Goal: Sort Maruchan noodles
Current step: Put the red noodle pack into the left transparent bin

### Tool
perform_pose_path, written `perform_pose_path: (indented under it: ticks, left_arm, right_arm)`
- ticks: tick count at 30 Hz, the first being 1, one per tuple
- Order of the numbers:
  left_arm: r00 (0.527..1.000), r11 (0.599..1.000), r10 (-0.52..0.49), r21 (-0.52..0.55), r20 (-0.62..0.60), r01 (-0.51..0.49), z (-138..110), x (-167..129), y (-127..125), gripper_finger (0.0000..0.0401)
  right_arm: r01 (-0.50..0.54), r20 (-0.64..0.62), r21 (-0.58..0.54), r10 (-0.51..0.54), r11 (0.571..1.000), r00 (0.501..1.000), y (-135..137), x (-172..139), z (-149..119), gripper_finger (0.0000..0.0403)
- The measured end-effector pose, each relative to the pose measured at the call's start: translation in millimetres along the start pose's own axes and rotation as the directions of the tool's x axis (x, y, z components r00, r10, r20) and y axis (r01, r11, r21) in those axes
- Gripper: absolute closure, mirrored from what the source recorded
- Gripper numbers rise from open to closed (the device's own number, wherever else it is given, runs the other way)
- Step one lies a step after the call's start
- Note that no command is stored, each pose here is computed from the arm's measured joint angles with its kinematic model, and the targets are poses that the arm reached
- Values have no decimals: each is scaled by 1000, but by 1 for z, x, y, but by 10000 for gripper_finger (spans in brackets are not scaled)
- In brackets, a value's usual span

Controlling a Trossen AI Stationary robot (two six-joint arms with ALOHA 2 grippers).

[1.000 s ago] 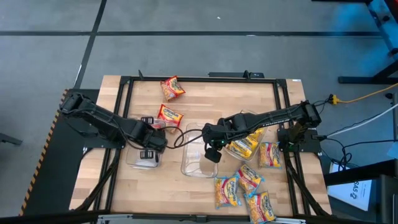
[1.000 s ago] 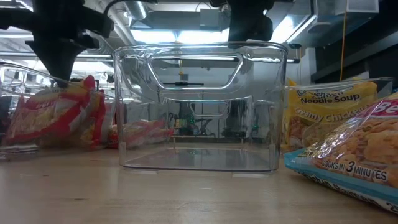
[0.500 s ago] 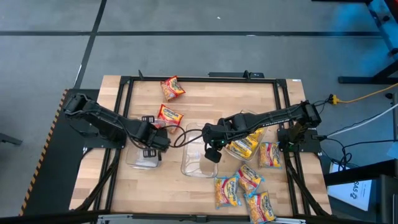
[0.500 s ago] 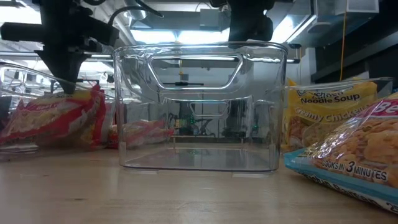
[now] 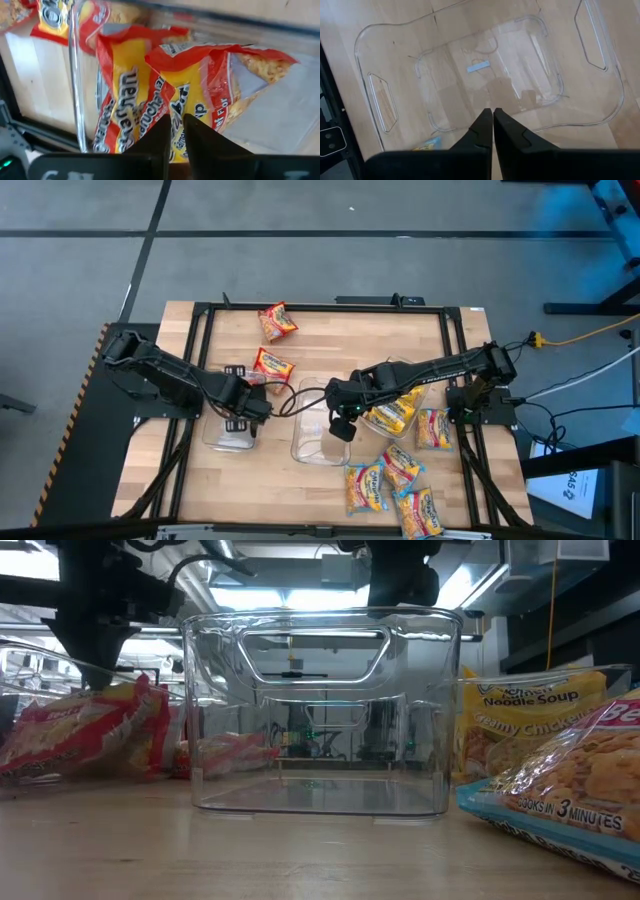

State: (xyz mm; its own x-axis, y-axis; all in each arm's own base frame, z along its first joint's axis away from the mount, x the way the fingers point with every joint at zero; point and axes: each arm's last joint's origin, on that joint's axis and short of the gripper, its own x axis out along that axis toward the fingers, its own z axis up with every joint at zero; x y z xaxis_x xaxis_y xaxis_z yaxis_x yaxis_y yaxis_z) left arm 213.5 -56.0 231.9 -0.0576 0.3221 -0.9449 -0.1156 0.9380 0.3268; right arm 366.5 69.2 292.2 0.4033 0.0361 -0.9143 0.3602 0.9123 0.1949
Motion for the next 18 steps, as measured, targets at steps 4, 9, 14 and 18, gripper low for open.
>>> perform_pose_path:
  ticks: [4,9,14,18]
  left_arm:
    - [999,1000,15,10,-31,-14,-3,0,1,347]
    - [999,999,33,-7,-24,-33,-3,0,2,347]
    - [998,998,55,-15,-28,-55,-4,0,3,343]
    - [995,996,75,-45,-67,-78,-9,-1,6,341]
  right_arm:
    - [0,0,0,0,1000,1000,0,0,0,388]
    - [0,0,0,0,1000,1000,0,0,0,389]
    - [0,0,0,0,1000,1000,0,0,0,388]
    - [0,0,0,0,1000,1000,0,0,0,388]
